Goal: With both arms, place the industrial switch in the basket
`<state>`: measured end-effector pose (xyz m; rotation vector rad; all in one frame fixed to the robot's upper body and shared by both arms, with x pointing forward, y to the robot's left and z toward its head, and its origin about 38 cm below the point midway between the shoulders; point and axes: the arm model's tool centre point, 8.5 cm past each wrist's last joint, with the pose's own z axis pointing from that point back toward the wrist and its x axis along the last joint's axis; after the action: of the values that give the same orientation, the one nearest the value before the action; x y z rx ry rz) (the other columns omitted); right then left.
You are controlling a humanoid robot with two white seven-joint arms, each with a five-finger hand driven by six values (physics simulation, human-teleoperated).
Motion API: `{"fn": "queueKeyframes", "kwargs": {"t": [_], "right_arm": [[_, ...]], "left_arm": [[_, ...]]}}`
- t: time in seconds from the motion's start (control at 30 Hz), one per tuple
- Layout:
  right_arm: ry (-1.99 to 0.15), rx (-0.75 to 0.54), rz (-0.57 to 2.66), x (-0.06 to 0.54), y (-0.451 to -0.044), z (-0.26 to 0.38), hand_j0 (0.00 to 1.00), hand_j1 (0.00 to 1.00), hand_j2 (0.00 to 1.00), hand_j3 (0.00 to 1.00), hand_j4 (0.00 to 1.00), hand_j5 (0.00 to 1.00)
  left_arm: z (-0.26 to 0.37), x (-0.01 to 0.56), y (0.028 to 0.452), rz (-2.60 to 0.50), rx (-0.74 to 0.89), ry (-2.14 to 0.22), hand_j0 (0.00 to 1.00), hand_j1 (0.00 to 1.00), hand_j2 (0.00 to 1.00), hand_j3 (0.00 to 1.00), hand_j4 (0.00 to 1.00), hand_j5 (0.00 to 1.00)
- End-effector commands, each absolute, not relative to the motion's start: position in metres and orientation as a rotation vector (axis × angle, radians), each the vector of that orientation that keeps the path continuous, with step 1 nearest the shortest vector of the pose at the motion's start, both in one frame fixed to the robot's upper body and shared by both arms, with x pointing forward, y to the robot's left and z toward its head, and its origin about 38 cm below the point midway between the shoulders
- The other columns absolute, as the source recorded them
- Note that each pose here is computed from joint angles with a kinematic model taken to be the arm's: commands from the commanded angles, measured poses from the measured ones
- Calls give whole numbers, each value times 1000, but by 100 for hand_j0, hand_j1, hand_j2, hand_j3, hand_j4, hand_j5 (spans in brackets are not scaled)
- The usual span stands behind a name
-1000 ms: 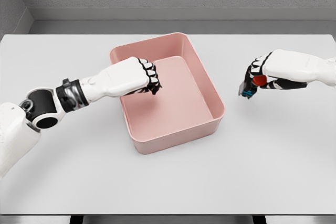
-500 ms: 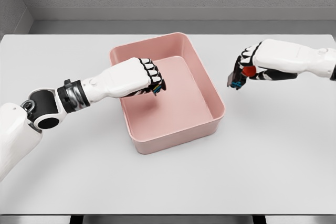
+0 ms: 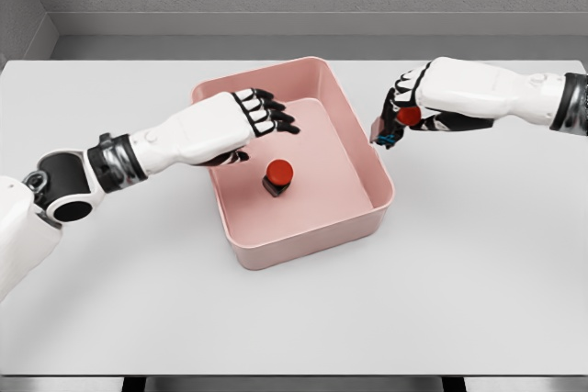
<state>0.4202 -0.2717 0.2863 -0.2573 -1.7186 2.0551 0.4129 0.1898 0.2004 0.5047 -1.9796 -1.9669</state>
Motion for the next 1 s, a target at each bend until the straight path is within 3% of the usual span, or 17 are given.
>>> {"fn": "queueKeyframes", "kwargs": {"t": [0.0, 0.33, 0.7, 0.77, 0.8, 0.83, 0.87, 0.97], "right_arm": [[-1736, -240, 2045, 421, -266, 286, 45, 45, 45, 45, 45, 45], [-1787, -162, 2057, 422, -236, 279, 45, 45, 45, 45, 45, 45], [-1788, -50, 2109, 424, -196, 261, 46, 46, 46, 46, 46, 46], [-1787, -47, 2110, 425, -193, 259, 50, 50, 50, 50, 50, 50], [-1792, -42, 2112, 425, -190, 259, 57, 57, 57, 57, 57, 57], [-1800, -35, 2113, 425, -187, 259, 75, 75, 75, 75, 75, 75], [-1813, -23, 2115, 424, -181, 258, 100, 100, 100, 100, 100, 100], [-1824, -14, 2121, 424, -174, 260, 100, 100, 100, 100, 100, 100]], "left_arm": [[210, 412, 209, -1949, 515, -1970, 100, 100, 100, 100, 100, 100], [246, 397, 292, -2028, 689, -1812, 100, 100, 100, 100, 100, 100], [242, 382, 308, -2101, 699, -1726, 100, 100, 100, 100, 100, 100], [242, 382, 309, -2101, 697, -1724, 100, 100, 100, 100, 100, 100], [242, 382, 309, -2100, 697, -1723, 100, 100, 100, 100, 100, 100], [242, 382, 309, -2102, 695, -1724, 100, 100, 100, 100, 100, 100], [241, 382, 309, -2101, 695, -1722, 100, 100, 100, 100, 100, 100], [242, 382, 309, -2102, 695, -1724, 100, 100, 100, 100, 100, 100]]}}
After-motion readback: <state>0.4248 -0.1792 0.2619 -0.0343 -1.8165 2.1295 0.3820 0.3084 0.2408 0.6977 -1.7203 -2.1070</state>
